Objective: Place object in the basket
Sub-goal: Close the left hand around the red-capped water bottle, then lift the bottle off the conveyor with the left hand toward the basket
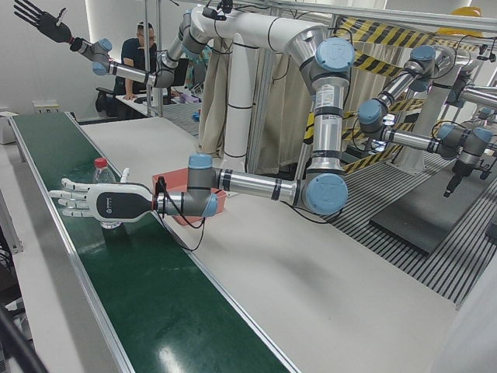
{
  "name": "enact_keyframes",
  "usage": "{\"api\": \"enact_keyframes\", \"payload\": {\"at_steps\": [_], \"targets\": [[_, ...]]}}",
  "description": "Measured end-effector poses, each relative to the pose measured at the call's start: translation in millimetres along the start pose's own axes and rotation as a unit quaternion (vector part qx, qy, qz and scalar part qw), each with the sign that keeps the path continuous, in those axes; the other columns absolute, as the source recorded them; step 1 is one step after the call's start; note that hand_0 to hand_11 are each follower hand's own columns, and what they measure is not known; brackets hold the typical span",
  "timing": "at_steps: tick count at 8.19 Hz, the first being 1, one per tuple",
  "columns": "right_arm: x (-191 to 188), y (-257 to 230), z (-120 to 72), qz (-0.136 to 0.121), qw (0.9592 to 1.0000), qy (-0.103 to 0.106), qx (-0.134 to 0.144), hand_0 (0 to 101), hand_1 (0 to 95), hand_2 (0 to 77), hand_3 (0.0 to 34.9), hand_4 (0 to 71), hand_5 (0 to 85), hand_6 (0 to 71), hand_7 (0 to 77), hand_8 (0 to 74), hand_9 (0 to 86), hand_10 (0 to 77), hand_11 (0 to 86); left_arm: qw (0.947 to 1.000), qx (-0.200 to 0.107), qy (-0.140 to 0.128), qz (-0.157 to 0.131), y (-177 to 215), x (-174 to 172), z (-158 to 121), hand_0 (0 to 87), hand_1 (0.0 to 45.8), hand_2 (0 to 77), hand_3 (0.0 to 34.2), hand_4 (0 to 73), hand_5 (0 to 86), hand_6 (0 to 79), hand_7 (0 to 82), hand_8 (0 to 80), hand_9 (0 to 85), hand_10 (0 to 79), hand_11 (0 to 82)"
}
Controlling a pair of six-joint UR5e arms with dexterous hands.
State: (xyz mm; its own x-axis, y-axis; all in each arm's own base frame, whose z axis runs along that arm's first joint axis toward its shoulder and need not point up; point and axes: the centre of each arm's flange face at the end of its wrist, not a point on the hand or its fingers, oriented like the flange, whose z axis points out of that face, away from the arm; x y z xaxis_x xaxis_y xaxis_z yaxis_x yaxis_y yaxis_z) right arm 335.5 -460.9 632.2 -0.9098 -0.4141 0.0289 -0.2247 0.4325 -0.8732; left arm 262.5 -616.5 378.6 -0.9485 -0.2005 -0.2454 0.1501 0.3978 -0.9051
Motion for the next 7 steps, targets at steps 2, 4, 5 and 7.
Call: {"api": "enact_keyframes", "payload": {"at_steps": [2,4,5,7], "targets": [[0,0,0.1,0.000,1.0000,0.000,0.000,0,0.0,0.5,0.2,0.5,0.0,0.0,0.5,0.0,0.0,0.0,0.0,0.9989,0.028,0.013,0.034,8,19,8,80.1,21.3,44.2,0.0,32.2,64.9,50.2,59.5,48.0,52.4,56.7,52.9],[0,0,0.1,0.000,1.0000,0.000,0.000,0,0.0,1.1,0.1,0.5,0.0,0.0,0.5,0.0,0.0,0.0,0.0,0.9984,0.031,0.018,0.043,15,25,11,79.9,16.9,50.2,0.0,40.9,63.3,59.5,57.8,67.1,54.5,60.0,53.5],[0,0,0.1,0.000,1.0000,0.000,0.000,0,0.0,1.1,0.1,0.5,0.0,0.0,0.5,0.0,0.0,0.0,0.0,0.9988,0.021,0.021,0.040,25,30,11,80.0,16.9,50.2,0.0,40.9,63.3,60.0,57.8,68.2,54.5,60.0,53.5],[0,0,0.1,0.000,1.0000,0.000,0.000,0,0.0,0.5,0.2,0.5,0.0,0.0,0.5,0.0,0.0,0.0,0.0,0.9993,0.000,0.021,0.031,63,41,1,79.9,16.9,50.2,0.0,40.9,63.3,60.0,57.8,68.2,54.5,60.0,53.5]]}}
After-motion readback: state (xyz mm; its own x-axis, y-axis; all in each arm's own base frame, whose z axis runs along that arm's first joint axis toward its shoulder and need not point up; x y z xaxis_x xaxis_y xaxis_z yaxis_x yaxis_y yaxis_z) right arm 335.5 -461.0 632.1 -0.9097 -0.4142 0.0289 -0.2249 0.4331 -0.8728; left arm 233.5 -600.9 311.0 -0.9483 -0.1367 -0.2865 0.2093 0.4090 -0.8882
